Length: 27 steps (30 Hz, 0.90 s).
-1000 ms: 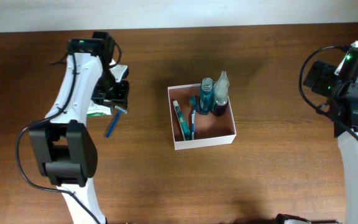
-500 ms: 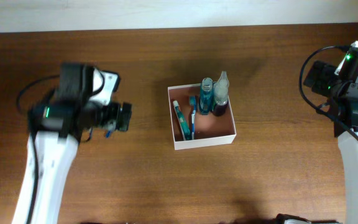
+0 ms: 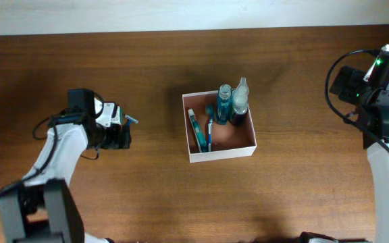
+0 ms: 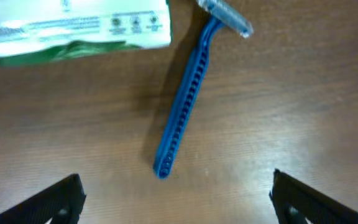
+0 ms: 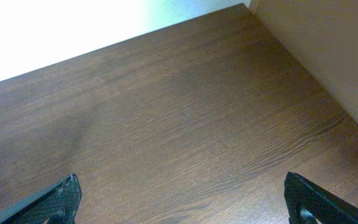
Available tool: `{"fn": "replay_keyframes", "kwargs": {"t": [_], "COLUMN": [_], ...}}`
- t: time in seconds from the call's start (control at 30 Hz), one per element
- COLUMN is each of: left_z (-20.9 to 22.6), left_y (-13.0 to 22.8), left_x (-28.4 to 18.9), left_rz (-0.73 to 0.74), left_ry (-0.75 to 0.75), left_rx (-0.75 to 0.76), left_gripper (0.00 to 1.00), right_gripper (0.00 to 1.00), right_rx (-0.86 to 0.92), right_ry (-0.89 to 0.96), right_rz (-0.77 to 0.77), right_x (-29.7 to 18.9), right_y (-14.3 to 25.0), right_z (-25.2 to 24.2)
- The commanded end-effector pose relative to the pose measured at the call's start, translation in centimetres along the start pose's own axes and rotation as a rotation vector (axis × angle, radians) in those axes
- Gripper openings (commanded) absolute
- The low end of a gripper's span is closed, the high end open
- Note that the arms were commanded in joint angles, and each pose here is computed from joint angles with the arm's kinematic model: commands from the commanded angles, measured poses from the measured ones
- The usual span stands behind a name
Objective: Pack container
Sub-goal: 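Move the left gripper over the blue razor, then grasp the razor handle with the left gripper and lift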
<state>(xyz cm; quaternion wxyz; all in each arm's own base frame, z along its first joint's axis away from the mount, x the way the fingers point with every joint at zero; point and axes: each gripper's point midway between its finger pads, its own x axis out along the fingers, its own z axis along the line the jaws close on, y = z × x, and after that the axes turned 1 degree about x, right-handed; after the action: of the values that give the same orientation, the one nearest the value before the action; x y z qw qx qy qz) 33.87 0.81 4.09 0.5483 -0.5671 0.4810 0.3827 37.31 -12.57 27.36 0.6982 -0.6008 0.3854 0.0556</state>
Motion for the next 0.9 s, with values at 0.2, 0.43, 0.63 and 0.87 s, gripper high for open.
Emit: {"fn": "replay_keyframes", "kwargs": {"t": [0.2,0.43,0.63,0.87], "left_z": [-2.2,-2.1,-2.1,-2.1], "left_y": [-2.8,-2.8,-2.5,-2.5], "left_x": [3.5,5.3,5.5,5.5], "left_rz": [-0.071,-0.044,-0.034,-0.030], "left_ry": [0.026,-0.042,-0.039,-0.039], "left_rx": [0.181,0.246,0.244,0.244], "left_gripper": [0.94,0.89,0.63,0.25], "right_gripper": [0.99,0.99,0.99,0.99], "right_rx": [0.011,0.011,0.011,0.011], "right_ry": [0.001,0.001,0.001,0.001], "right_rz": [-0.026,-0.026,-0.026,-0.026], "right_x": [-0.6,-0.6,-0.6,-0.6], "right_y": [-0.9,-0.9,-0.9,-0.9], "right_z": [-0.3,-0.3,-0.3,-0.3]}}
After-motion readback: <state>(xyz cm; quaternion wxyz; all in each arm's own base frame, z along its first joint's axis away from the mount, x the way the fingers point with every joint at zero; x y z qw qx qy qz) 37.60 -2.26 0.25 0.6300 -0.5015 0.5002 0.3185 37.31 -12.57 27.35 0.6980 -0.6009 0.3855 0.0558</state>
